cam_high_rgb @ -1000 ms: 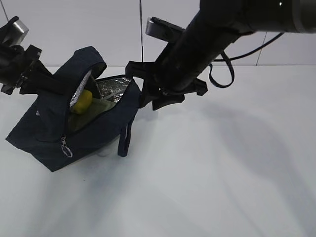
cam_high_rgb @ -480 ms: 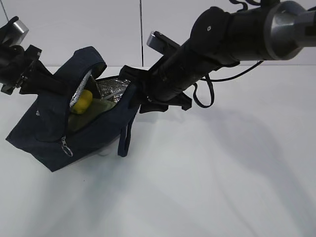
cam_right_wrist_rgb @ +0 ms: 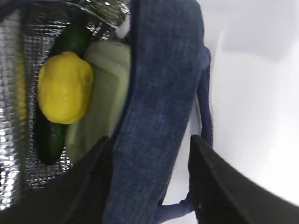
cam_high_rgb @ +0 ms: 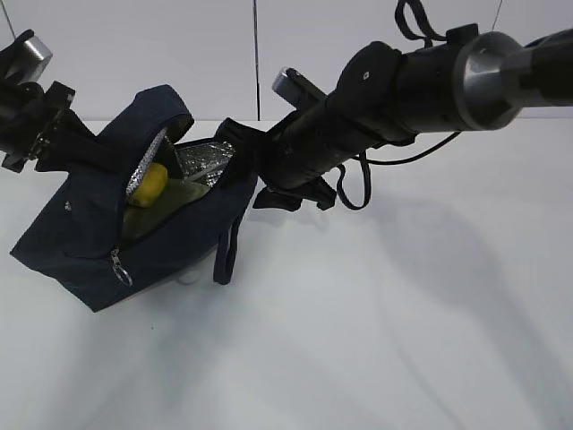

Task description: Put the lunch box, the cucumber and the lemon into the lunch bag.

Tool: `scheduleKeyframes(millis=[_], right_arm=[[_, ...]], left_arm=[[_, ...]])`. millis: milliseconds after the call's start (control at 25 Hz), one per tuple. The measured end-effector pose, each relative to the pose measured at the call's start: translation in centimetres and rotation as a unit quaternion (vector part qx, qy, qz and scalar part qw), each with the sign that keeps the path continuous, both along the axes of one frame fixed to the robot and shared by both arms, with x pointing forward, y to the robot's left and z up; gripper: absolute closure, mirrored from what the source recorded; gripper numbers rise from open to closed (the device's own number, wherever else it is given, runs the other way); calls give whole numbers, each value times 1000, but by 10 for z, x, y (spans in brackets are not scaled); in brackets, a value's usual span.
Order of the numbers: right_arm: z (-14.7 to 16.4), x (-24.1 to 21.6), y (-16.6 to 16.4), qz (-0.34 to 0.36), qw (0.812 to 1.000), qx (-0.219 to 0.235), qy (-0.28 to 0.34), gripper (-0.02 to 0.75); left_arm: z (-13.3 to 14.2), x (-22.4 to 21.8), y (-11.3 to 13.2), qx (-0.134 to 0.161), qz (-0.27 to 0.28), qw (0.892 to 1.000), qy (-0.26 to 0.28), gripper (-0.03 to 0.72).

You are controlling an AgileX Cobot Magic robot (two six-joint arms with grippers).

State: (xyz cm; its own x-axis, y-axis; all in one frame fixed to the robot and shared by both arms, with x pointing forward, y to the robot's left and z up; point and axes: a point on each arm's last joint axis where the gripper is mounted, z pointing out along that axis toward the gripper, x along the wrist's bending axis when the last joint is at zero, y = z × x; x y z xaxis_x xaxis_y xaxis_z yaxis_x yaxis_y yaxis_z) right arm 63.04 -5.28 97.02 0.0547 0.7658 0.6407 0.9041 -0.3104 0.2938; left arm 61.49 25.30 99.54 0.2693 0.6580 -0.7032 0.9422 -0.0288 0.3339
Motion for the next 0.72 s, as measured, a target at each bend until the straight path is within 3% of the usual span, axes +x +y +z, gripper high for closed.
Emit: scheduleKeyframes(millis=[280, 720], right_arm=[[-19, 2, 2, -4, 1000, -3, 24, 311], [-23, 4, 3, -21, 999, 13, 30, 311]], left_arm=[[0, 0, 0, 0, -1, 1000, 1, 688], [0, 0, 0, -3, 0, 1000, 1, 688]])
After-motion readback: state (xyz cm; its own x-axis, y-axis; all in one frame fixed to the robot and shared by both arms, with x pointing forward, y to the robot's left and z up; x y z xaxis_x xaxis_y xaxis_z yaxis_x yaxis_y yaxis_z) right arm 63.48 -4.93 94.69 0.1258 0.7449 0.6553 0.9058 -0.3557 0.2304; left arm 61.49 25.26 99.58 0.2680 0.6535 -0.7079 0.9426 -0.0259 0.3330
